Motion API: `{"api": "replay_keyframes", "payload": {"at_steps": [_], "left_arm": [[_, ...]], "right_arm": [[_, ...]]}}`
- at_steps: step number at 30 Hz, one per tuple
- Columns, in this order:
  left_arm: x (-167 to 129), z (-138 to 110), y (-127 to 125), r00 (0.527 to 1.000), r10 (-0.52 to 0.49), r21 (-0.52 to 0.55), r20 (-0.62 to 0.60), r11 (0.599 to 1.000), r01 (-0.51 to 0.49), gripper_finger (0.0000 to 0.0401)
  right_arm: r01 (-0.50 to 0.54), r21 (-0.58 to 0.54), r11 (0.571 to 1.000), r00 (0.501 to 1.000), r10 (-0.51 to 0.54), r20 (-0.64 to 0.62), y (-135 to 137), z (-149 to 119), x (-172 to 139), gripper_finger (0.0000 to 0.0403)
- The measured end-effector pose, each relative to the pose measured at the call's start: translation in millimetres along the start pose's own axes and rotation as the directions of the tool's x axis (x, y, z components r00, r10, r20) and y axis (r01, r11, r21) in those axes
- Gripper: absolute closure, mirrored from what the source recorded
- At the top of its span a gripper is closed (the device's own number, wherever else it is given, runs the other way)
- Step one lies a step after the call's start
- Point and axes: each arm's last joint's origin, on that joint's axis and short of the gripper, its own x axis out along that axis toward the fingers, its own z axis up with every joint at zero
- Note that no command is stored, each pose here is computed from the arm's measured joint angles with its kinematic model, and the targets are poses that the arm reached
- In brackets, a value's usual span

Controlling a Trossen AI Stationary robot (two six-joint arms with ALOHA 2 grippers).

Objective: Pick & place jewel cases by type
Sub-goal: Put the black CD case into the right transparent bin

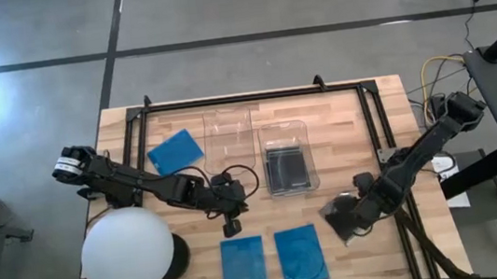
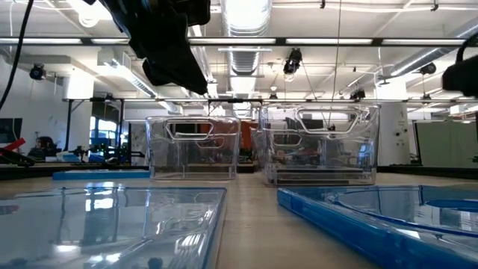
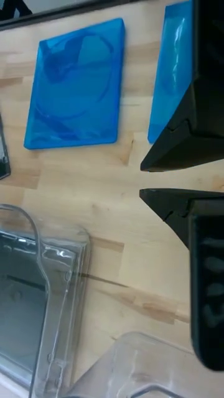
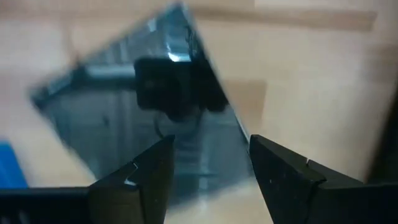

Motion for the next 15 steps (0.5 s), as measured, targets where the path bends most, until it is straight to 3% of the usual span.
{"api": "replay_keyframes", "payload": {"at_steps": [3,8,15], "left_arm": [[0.0,-0.2,-0.4,1.000,-0.009,-0.026,-0.004,1.000,0.009,0.0364],[-0.1,-0.4,-0.8,1.000,-0.016,-0.058,-0.008,0.998,0.016,0.0364],[-0.1,-0.4,-0.7,1.000,-0.017,-0.070,-0.010,0.997,0.017,0.0364]], "right_arm": [[-0.048,0.082,0.995,0.995,0.041,0.089,-2.6,5.6,9.3,0.0202],[-0.022,0.095,0.995,0.991,0.009,0.137,-6.4,12.7,20.2,0.0202],[-0.123,0.051,0.991,0.991,0.121,0.050,-7.7,12.8,40.9,0.0202]]}}
